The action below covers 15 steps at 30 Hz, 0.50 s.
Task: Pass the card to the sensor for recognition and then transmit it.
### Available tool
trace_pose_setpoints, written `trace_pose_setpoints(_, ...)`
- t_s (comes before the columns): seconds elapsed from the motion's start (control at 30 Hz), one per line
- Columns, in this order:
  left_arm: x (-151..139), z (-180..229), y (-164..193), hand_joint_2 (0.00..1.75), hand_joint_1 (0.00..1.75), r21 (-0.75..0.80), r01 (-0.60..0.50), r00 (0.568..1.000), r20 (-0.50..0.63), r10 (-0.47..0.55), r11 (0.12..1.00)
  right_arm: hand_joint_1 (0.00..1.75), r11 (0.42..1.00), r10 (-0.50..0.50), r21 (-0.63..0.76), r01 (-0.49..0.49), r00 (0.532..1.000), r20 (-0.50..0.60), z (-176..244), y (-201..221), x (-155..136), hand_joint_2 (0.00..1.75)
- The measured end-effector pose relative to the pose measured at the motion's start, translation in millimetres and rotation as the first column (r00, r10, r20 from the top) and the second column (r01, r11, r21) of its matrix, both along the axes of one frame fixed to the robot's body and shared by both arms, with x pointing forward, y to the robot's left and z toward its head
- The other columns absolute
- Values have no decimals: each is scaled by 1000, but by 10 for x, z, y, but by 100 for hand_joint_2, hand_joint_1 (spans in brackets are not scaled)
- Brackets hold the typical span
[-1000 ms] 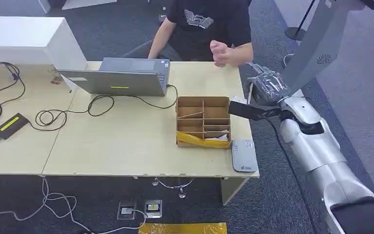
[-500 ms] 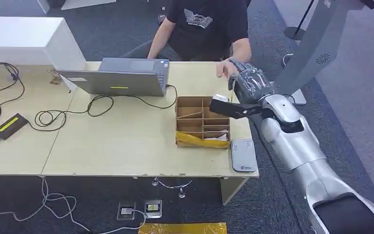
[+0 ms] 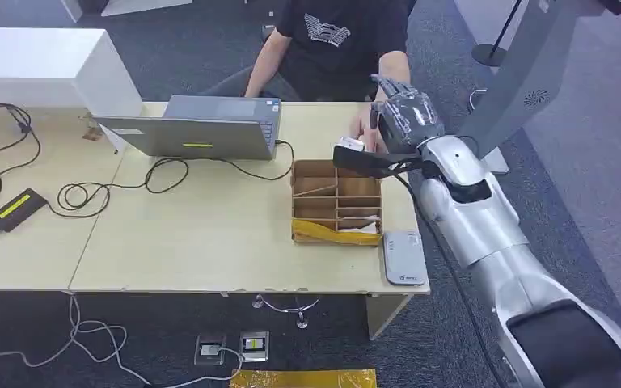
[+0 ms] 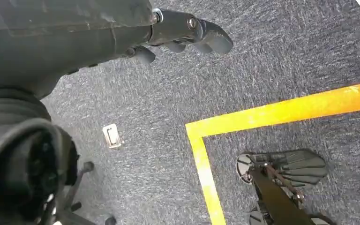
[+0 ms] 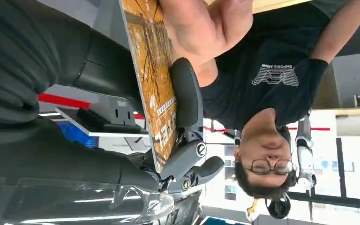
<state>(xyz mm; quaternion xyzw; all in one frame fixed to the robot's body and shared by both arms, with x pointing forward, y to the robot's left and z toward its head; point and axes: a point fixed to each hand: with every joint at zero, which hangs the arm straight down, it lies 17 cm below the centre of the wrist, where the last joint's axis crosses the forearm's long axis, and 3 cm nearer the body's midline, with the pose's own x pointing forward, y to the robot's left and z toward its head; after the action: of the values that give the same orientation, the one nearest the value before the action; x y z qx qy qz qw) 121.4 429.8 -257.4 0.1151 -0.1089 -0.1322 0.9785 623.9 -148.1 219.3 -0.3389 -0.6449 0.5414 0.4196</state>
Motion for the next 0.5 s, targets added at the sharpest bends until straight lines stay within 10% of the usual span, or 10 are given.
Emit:
trace_pose_setpoints(0.33, -10, -4, -20, 0, 0, -9, -9, 1000, -3, 9, 1000, 175, 999, -15, -52, 15, 1000, -7, -116, 2, 5, 175)
trace_pose_setpoints(0.37, -15, -6, -22, 0, 0, -9, -10, 1000, -5, 10, 1000, 66, 998, -15, -59, 15, 1000, -7, -129, 8, 3, 175)
trace_pose_setpoints(0.4, -21, -9, -29, 0, 0, -10, -10, 1000, -9, 10, 1000, 5, 998, -16, -65, 15, 1000, -5, -140, 5, 2, 175)
trace_pose_setpoints(0.5, -27, -14, -44, 0, 0, -10, -13, 1000, -11, 13, 1000, 0, 996, -18, -82, 17, 1000, -6, -191, -4, -4, 175)
